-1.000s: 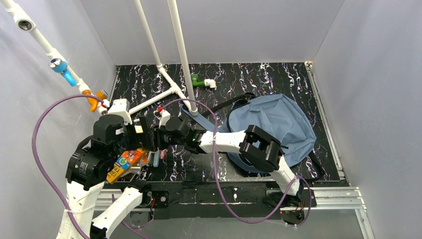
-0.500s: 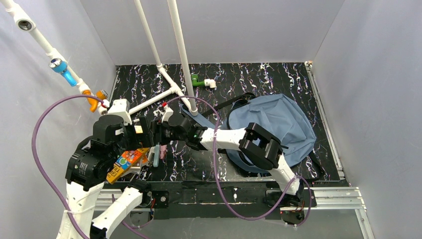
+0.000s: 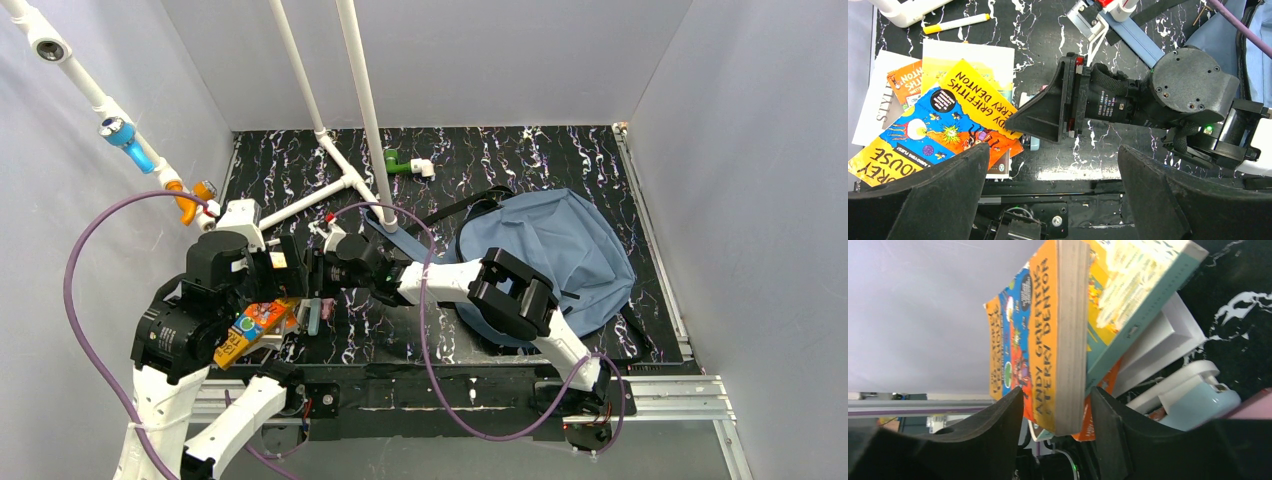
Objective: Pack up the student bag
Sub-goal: Pick up the book at the corner of the board.
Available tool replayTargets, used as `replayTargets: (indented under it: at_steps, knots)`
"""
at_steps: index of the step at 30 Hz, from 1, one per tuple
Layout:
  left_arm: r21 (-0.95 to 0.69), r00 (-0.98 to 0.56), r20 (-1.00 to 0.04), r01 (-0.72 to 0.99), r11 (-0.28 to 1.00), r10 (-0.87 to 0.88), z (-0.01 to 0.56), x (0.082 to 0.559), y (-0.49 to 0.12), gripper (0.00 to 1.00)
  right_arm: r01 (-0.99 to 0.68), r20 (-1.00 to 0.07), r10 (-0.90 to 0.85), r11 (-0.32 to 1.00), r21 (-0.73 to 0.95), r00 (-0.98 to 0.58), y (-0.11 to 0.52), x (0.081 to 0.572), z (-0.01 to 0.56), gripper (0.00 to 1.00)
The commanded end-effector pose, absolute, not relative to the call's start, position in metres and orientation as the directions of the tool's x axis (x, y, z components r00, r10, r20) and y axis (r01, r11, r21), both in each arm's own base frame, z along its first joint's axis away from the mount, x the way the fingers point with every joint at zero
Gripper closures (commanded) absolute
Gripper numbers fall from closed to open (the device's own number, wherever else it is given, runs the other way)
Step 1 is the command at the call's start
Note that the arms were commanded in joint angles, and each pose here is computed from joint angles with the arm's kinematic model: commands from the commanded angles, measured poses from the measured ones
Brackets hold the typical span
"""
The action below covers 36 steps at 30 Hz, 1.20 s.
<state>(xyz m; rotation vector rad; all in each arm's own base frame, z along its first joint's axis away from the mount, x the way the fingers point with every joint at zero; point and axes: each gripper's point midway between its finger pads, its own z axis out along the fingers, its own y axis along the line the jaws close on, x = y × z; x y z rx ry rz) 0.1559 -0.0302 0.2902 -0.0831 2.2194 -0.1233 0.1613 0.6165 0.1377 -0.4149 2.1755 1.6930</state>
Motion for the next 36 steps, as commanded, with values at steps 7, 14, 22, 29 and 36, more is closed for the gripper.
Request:
replayTargets:
  at_steps: [7, 14, 22, 29, 36]
  knots:
    - [-0.119, -0.609, -0.789, 0.011, 0.993, -0.088, 0.291, 0.155, -0.033, 0.01, -0.401, -0.404, 0.044, 0.076, 0.913, -0.914, 0.623, 0.154, 0.18, 0.49]
    - [-0.13, -0.608, -0.788, 0.019, 0.991, -0.092, 0.292, 0.154, -0.035, 0.01, -0.374, -0.377, 0.022, 0.091, 0.923, -0.926, 0.62, 0.148, 0.166, 0.41]
    - [-0.129, -0.603, -0.793, 0.022, 0.991, -0.09, 0.294, 0.154, -0.035, 0.01, -0.346, -0.347, 0.002, 0.085, 0.934, -0.938, 0.624, 0.141, 0.158, 0.42]
    - [-0.132, -0.603, -0.793, 0.026, 0.991, -0.09, 0.294, 0.153, -0.036, 0.0, -0.336, -0.337, -0.008, 0.097, 0.937, -0.941, 0.625, 0.14, 0.151, 0.39]
    - [-0.132, -0.607, -0.79, 0.027, 0.991, -0.089, 0.292, 0.154, -0.037, 0.01, -0.327, -0.328, -0.003, 0.088, 0.941, -0.945, 0.621, 0.138, 0.156, 0.55]
